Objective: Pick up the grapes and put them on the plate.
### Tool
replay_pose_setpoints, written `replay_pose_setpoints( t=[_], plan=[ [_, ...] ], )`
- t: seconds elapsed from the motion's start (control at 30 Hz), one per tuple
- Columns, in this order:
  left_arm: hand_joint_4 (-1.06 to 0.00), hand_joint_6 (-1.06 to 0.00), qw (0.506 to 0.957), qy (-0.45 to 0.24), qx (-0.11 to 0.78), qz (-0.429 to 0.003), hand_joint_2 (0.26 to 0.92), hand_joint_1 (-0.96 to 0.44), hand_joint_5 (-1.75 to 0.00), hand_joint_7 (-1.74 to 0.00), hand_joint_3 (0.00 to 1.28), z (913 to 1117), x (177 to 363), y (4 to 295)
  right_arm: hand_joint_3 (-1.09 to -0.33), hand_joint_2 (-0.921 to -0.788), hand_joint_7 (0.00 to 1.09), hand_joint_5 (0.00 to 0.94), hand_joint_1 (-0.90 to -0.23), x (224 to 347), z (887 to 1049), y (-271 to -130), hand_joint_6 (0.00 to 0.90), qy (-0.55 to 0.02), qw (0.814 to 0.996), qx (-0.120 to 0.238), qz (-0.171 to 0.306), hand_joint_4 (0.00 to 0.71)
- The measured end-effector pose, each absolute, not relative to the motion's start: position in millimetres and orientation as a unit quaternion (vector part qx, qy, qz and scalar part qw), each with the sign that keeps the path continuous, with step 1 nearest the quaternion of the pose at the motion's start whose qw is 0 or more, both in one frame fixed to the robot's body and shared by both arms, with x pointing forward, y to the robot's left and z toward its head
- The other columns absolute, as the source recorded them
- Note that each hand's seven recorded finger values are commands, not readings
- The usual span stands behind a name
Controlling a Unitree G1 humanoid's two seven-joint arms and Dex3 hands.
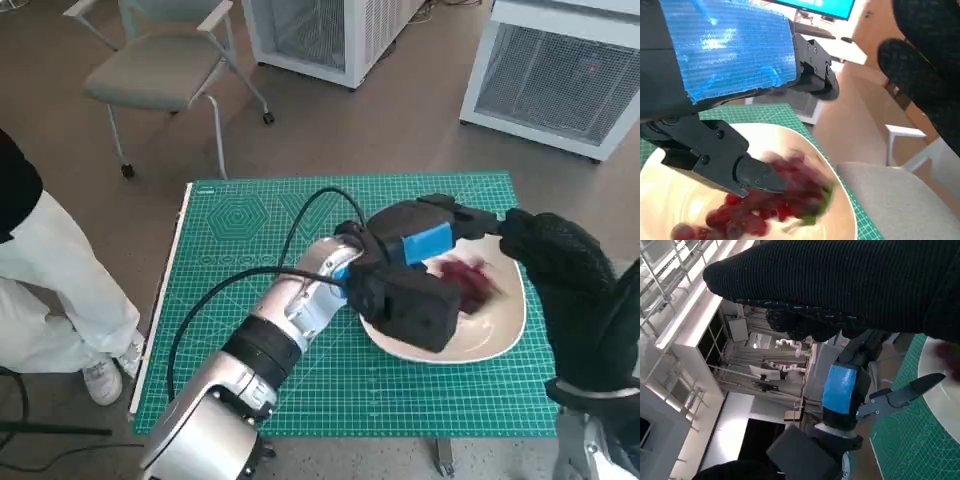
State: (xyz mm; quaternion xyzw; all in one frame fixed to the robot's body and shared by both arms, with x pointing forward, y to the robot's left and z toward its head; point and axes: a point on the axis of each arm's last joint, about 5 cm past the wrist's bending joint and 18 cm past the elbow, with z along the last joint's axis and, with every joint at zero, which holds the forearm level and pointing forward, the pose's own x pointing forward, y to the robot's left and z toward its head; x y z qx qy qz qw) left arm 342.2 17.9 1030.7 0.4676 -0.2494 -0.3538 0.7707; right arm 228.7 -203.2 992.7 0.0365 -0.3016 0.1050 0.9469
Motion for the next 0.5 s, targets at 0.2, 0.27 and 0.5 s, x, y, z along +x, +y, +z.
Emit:
replay_pose_setpoints(
  t=[0.2, 0.27, 0.5],
  plan=[
    [-0.09, -0.28, 0.777, -0.249, 0.465, -0.343, 0.832, -0.44, -0.01, -0.05, 0.01, 1028.4, 344.3, 24.1, -0.596, -0.921, 0.98, 0.817, -0.328, 229.6, 991.7, -202.7, 0.259, -0.299, 0.947, 0.038, 0.108, 0.467],
    [-0.10, -0.27, 0.782, -0.245, 0.463, -0.337, 0.834, -0.43, -0.01, -0.04, 0.01, 1027.9, 345.3, 26.8, -0.595, -0.921, 0.98, 0.818, -0.330, 229.8, 991.6, -202.7, 0.258, -0.299, 0.947, 0.039, 0.109, 0.466],
    [-0.11, -0.27, 0.805, -0.237, 0.446, -0.311, 0.855, -0.39, -0.01, -0.03, 0.01, 1023.7, 347.3, 37.2, -0.594, -0.921, 0.98, 0.821, -0.334, 231.4, 991.6, -201.8, 0.257, -0.298, 0.947, 0.042, 0.113, 0.465]
  ],
)
